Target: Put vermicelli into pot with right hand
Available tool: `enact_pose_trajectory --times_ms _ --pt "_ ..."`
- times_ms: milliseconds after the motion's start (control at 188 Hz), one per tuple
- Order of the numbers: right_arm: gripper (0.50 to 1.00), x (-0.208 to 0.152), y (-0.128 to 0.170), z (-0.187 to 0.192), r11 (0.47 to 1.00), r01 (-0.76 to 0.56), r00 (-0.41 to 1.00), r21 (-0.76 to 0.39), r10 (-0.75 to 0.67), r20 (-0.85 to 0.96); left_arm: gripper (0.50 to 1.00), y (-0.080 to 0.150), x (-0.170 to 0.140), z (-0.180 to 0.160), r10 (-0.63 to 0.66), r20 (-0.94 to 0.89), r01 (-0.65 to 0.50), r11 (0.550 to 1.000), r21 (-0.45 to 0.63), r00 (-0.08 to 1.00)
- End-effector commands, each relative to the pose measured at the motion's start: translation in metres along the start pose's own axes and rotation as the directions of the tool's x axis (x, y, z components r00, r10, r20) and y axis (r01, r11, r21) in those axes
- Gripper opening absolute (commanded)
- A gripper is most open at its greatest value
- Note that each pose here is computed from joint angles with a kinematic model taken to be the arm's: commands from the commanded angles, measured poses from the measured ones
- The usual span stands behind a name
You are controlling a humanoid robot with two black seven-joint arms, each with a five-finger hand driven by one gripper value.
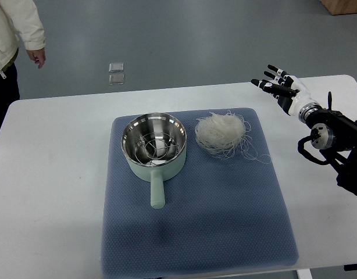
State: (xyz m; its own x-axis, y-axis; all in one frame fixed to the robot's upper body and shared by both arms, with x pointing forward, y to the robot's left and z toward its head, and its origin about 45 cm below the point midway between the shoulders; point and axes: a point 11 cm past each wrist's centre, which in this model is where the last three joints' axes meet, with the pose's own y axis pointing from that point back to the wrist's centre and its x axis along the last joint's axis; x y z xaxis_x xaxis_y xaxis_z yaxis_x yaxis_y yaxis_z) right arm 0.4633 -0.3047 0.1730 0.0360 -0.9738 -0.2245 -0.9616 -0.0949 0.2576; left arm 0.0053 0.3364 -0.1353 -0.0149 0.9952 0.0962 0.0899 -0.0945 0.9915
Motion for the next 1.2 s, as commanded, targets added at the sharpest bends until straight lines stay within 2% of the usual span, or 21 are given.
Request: enact_pose_trajectory --times_ms 0,753,1034,1194 --pt "0.928 0.001 0.000 -0.001 1.000 0.000 1.000 0.002 0.000 -0.002 1.000 0.000 0.001 0.000 0.002 -0.001 -0.002 1.000 0.000 1.000" --pt "0.930 0.004 -0.001 -0.011 1.000 0.011 1.000 0.023 -0.012 0.006 1.000 0.000 0.001 0.000 0.003 -0.001 -0.003 1.000 0.000 1.000" --pt "0.928 -0.010 0.000 -0.012 0.991 0.134 0.991 0.017 -0.134 -0.026 1.000 0.000 0.001 0.000 0.005 -0.002 -0.005 1.000 0.000 1.000" --pt "0.928 -0.019 0.004 -0.027 0.966 0.259 0.950 0.000 -0.255 -0.183 1.000 0.000 0.001 0.000 0.005 -0.002 -0.005 1.000 0.000 1.000"
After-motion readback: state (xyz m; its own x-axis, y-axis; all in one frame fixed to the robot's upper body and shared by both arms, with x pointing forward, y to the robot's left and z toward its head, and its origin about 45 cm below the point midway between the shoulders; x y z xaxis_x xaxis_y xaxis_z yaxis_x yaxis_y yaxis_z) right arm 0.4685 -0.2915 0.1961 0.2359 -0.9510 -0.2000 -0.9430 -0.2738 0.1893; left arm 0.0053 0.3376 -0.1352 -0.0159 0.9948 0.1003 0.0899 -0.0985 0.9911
